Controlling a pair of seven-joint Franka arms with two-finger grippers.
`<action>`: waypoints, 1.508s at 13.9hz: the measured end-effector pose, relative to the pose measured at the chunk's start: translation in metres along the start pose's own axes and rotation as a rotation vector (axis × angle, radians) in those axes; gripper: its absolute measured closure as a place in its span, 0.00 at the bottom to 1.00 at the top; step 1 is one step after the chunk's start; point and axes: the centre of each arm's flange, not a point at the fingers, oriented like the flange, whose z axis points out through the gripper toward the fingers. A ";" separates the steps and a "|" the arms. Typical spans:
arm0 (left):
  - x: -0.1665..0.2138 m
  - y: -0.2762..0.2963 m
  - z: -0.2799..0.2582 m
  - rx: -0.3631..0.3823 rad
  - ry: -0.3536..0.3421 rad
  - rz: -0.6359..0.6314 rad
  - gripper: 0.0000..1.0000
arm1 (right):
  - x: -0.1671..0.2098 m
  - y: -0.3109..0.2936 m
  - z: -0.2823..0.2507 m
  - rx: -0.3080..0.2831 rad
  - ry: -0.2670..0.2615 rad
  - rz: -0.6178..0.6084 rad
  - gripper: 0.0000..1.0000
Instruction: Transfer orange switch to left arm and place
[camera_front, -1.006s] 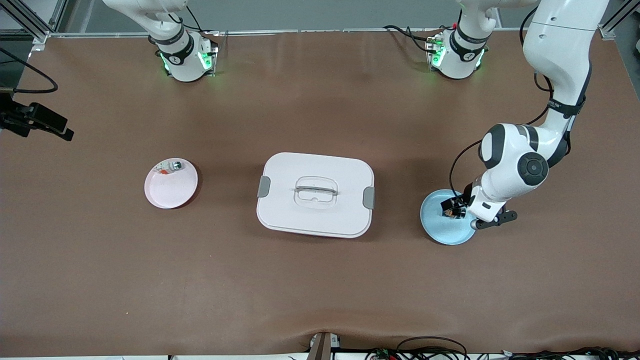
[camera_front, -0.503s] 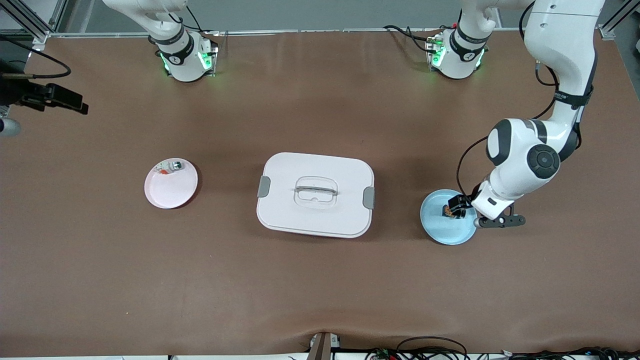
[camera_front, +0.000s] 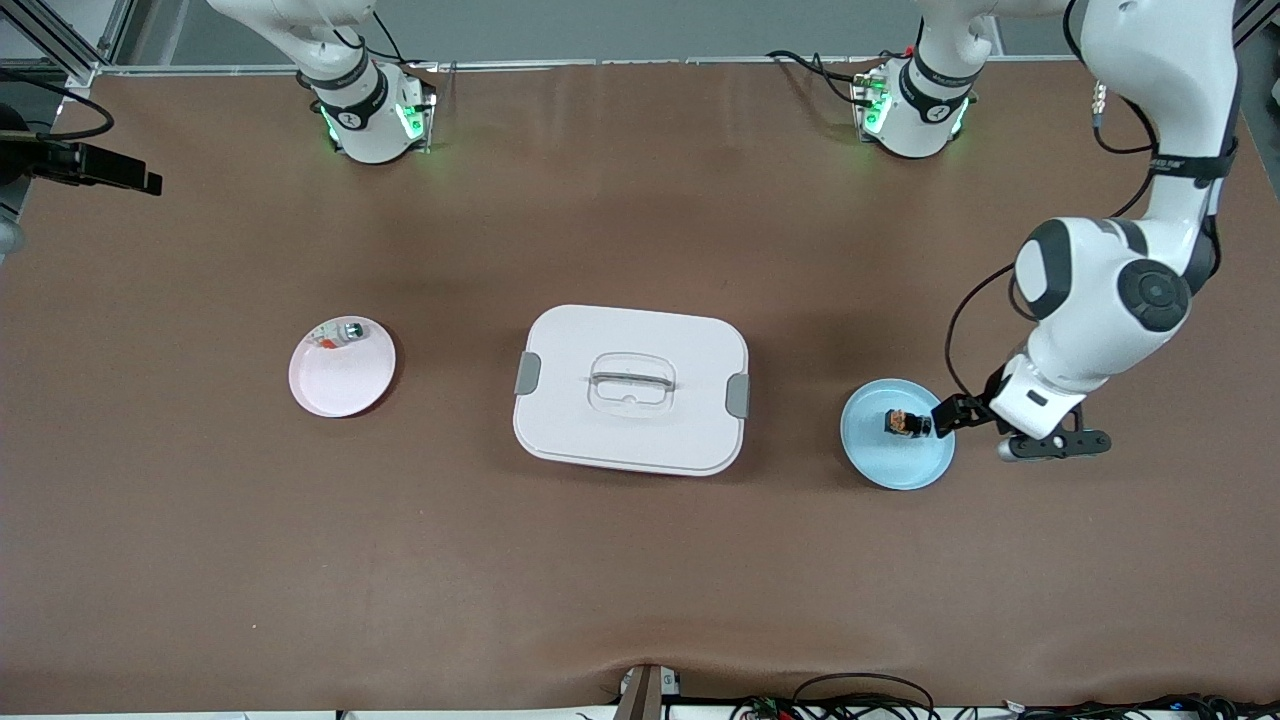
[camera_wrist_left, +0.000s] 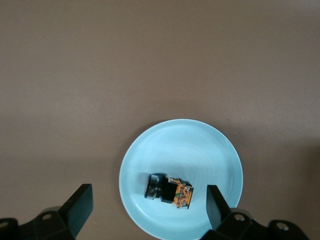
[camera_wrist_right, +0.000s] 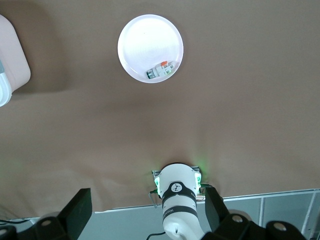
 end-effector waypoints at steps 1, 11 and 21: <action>-0.001 -0.003 -0.011 0.000 -0.007 0.011 0.00 | 0.000 0.000 0.000 0.003 0.000 -0.001 0.00; -0.041 -0.021 -0.188 -0.016 -0.038 0.056 0.00 | 0.019 -0.069 0.008 -0.015 0.086 -0.122 0.00; -0.075 -0.018 -0.319 0.005 -0.024 0.086 0.00 | 0.051 -0.001 -0.011 0.004 0.222 0.002 0.00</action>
